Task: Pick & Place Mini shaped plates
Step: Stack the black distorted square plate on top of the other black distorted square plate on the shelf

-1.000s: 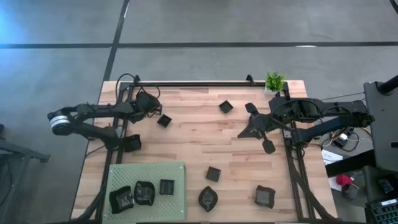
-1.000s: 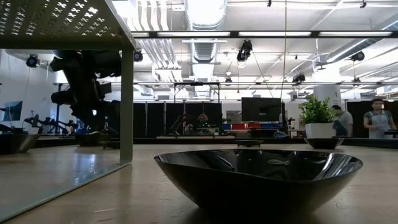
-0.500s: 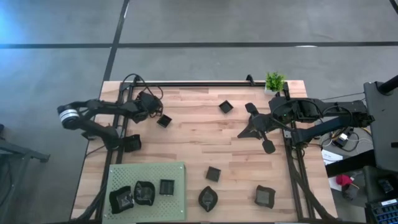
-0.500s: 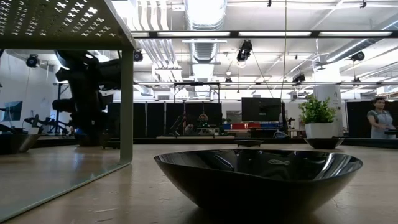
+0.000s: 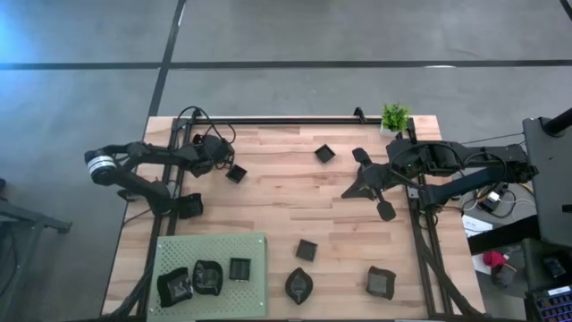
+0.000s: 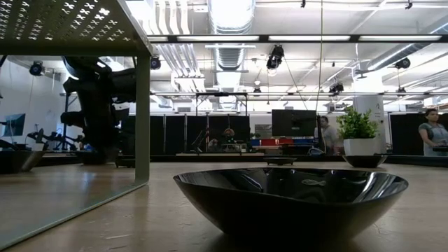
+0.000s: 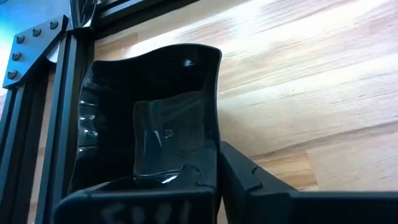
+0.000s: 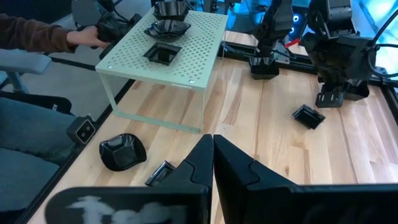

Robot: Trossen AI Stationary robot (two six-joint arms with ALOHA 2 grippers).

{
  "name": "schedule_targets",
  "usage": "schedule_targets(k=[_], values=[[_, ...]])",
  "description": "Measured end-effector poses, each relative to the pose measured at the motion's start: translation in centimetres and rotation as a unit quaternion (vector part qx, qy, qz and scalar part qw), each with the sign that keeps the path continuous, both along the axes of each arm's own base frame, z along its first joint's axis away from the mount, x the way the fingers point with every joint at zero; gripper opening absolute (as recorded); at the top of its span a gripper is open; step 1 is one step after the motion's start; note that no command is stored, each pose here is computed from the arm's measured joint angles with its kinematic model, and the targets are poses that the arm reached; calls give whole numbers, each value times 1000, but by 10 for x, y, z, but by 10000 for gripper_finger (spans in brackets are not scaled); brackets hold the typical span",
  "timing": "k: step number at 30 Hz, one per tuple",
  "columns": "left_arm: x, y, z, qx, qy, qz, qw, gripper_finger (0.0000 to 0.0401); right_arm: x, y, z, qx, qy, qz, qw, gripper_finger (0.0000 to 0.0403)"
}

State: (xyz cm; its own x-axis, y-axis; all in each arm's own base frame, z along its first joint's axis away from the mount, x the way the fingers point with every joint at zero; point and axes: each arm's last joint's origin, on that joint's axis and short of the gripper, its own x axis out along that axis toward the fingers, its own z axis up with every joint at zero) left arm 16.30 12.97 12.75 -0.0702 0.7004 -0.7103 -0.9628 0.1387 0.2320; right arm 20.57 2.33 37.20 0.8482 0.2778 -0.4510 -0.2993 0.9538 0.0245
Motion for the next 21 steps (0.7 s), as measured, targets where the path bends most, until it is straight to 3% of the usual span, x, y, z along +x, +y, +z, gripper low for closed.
schedule_targets(k=[8,21], values=[[3,0,8,-11,-11,-23,1000,1,0,0,0,0,0,0,1000,8],[13,-29,70,10,-42,-111,993,0,0,0,0,-5,-1,3,1000,9]])
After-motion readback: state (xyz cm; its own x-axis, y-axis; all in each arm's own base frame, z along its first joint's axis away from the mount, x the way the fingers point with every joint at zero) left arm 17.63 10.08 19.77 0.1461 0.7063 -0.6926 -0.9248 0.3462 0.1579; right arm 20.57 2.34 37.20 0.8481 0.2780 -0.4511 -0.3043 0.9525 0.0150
